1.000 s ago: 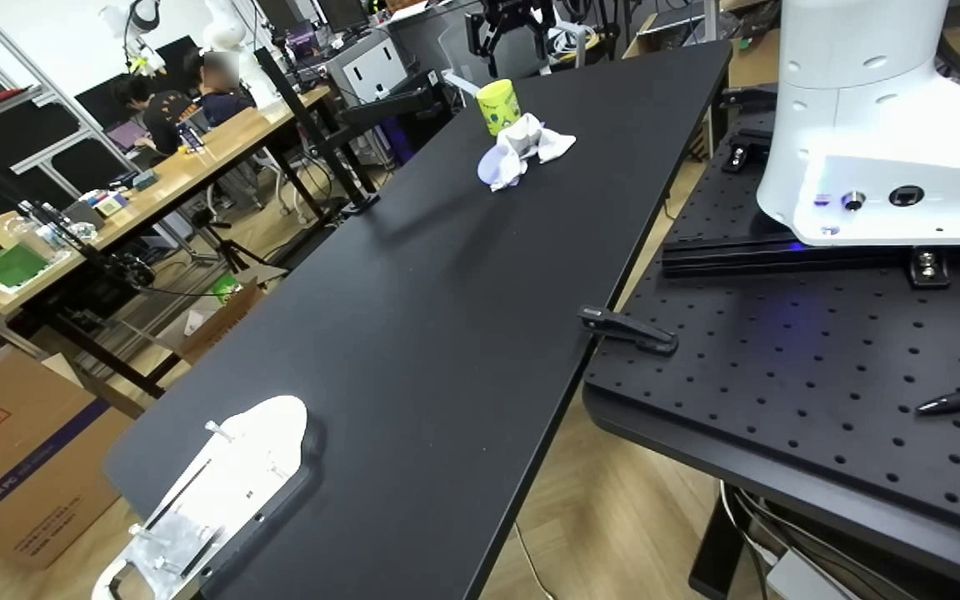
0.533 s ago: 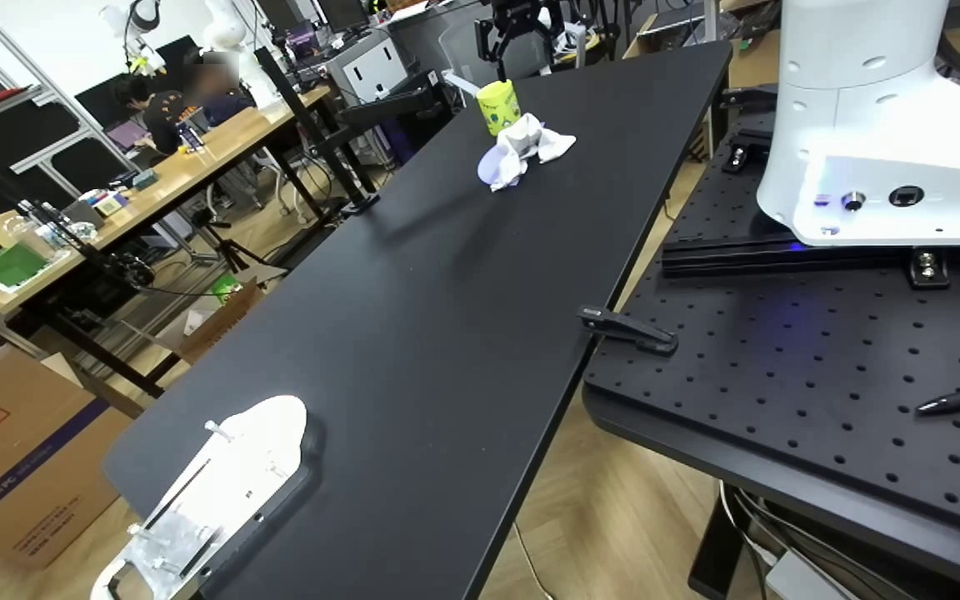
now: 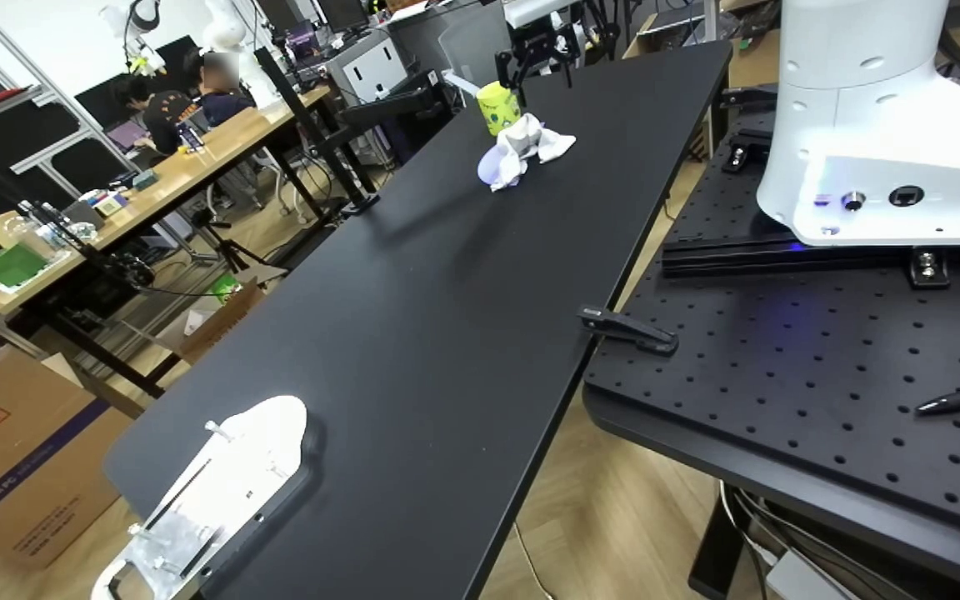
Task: Take the cloth from the table, hang it on the black stand, drop it from the stand, then pick it up and hang it on the stand
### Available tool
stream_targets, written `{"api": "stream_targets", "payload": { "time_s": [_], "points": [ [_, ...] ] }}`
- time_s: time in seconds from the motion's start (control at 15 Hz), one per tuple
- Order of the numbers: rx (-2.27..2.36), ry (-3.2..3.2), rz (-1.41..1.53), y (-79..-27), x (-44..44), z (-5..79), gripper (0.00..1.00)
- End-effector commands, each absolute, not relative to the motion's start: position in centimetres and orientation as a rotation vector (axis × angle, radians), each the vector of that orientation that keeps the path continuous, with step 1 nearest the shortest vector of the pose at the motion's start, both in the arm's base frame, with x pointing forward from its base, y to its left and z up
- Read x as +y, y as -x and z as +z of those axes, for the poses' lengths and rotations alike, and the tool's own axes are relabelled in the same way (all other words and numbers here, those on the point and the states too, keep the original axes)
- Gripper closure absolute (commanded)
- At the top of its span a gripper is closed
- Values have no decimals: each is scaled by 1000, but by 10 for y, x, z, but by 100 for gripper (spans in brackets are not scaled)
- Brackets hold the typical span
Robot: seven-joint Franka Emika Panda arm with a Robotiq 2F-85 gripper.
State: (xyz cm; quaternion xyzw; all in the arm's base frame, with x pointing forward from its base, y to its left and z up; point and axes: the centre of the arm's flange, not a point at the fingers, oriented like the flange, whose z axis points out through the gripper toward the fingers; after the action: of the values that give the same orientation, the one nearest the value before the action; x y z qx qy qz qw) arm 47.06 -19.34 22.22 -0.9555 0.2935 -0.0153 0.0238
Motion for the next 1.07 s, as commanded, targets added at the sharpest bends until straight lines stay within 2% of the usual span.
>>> {"api": "stream_targets", "payload": {
  "time_s": [0.0,0.07,0.2,0.8,0.93,1.0],
  "points": [
    [898,2966,-31,-496,-199,209,0],
    [890,2972,-27,-499,-198,206,0],
    [880,2975,-25,-505,-198,201,25],
    [815,2987,-30,-521,-190,194,90],
    [794,2987,-30,-522,-187,197,100],
    [786,2987,-27,-521,-185,201,100]
  ]
}}
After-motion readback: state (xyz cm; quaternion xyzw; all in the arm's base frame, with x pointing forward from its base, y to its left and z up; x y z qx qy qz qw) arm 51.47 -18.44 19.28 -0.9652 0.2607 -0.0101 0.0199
